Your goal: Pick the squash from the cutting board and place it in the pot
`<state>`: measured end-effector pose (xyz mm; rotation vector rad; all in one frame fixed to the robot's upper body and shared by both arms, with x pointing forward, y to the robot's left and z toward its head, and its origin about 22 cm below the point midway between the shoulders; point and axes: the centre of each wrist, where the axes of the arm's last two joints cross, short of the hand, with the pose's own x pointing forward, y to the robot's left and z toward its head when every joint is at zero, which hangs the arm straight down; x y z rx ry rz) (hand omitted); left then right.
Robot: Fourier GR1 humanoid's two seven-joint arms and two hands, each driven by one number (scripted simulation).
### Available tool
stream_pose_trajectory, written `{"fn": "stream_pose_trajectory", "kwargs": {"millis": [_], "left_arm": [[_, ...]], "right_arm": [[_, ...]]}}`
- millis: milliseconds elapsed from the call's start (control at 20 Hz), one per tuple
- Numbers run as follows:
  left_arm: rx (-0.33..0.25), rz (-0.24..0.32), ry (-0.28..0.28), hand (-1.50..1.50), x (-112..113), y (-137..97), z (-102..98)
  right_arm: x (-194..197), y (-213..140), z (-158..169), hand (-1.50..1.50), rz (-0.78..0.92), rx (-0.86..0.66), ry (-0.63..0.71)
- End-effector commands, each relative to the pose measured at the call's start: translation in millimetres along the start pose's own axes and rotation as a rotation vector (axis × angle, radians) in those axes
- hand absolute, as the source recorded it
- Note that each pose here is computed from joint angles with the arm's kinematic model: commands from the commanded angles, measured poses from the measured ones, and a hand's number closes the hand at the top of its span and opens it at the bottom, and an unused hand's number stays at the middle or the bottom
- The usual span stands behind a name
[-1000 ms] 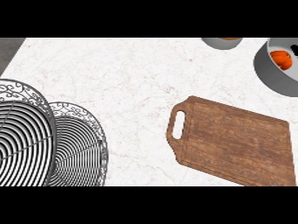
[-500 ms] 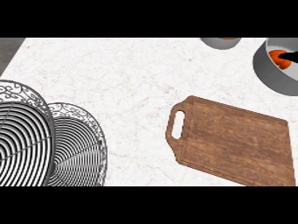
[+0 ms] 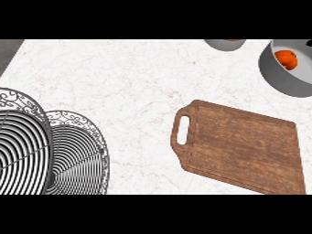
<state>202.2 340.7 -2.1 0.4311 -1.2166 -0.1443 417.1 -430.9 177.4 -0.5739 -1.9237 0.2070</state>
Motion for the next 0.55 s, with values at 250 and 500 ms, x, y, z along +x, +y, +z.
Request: {"fn": "stream_pose_trajectory", "kwargs": {"millis": [250,500], "left_arm": [[0.001,0.022,-0.196,0.00,37,-2,-12],[-0.009,0.044,-0.192,0.00,40,-7,-14]], "right_arm": [[-20,-61,31,-1.50,-0.178,0.042,0.036],[-35,-83,55,-1.50,-0.217,0.025,0.042]]}}
